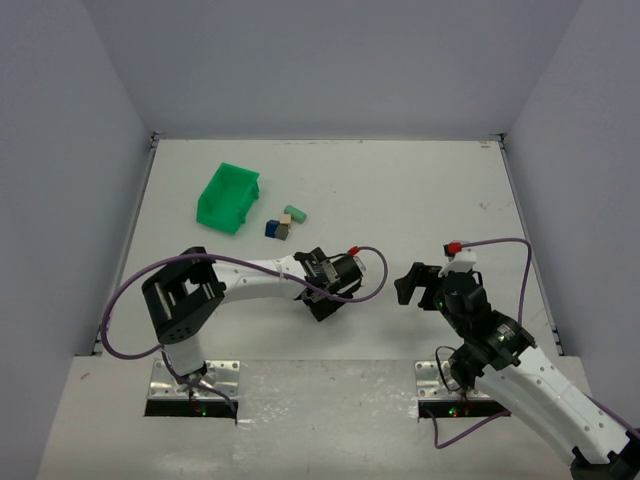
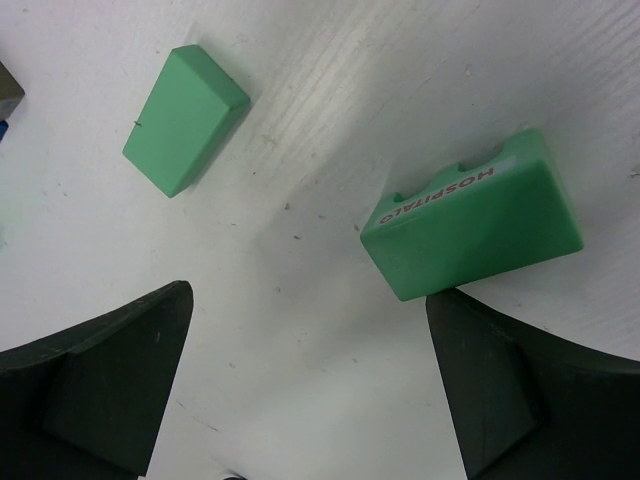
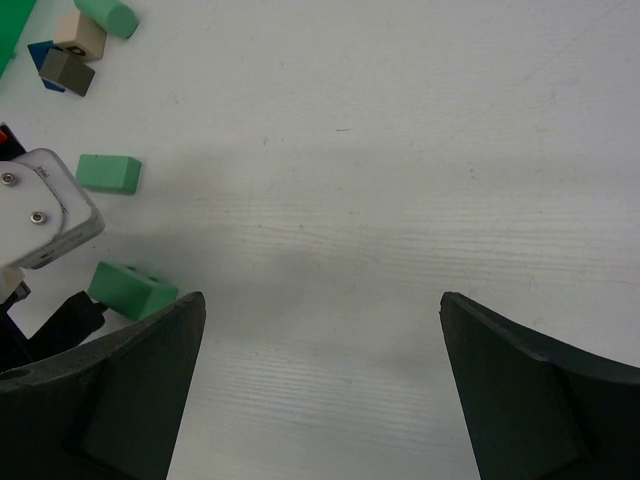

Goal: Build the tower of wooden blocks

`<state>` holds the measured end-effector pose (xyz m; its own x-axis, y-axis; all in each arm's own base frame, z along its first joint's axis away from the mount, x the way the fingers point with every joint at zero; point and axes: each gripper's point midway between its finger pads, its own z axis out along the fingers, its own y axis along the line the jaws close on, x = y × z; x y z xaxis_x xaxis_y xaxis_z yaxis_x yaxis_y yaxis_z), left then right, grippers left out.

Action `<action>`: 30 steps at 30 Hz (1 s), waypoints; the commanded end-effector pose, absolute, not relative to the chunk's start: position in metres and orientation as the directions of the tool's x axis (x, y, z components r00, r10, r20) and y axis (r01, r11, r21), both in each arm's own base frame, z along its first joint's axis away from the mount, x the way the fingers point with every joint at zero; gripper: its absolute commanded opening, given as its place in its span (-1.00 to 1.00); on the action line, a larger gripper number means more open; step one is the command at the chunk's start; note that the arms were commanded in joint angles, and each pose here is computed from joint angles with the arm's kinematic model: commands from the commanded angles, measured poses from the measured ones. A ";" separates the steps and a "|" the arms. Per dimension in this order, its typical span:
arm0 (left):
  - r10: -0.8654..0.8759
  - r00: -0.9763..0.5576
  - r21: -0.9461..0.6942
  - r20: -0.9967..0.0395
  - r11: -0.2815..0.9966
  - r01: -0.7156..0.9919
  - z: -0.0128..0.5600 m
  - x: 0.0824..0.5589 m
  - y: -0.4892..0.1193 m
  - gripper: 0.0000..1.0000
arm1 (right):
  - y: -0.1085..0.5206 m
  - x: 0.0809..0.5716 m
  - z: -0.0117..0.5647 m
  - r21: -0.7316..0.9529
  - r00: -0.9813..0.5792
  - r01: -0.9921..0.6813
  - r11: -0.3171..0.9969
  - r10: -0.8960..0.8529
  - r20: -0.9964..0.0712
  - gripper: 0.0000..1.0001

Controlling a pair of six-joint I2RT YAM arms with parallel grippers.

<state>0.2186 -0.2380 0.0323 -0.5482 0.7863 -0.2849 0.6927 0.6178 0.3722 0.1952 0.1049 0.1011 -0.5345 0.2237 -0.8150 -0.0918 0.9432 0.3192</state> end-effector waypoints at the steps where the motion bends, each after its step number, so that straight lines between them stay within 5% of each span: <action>1: 0.728 -0.551 0.319 -0.409 0.680 0.660 0.065 0.219 -0.256 1.00 | 0.104 0.201 0.107 0.334 -0.506 -0.069 0.940 0.255 -0.824 0.97; 9: 0.622 -0.576 0.237 -0.531 0.761 0.603 0.092 0.205 -0.262 1.00 | 0.100 0.202 0.104 0.314 -0.513 -0.043 0.948 0.249 -0.822 0.97; 15: 0.404 -0.613 0.178 -0.679 0.901 0.396 0.120 0.218 -0.252 1.00 | 0.102 0.202 0.099 0.272 -0.545 -0.061 0.960 0.196 -0.815 0.97; 19: 0.119 -0.570 0.041 -0.813 0.988 0.148 0.136 0.255 -0.230 1.00 | 0.114 0.204 0.098 0.259 -0.567 -0.136 0.956 0.139 -0.812 0.97; 24: -0.242 -0.483 -0.202 -0.842 0.970 -0.133 0.177 0.300 -0.175 1.00 | 0.127 0.207 0.093 0.244 -0.596 -0.189 0.951 0.087 -0.798 0.97; 30: -0.433 -0.267 -0.406 -0.861 0.901 -0.153 0.233 0.308 -0.154 1.00 | 0.153 0.223 0.096 0.214 -0.669 -0.249 0.944 -0.008 -0.744 0.97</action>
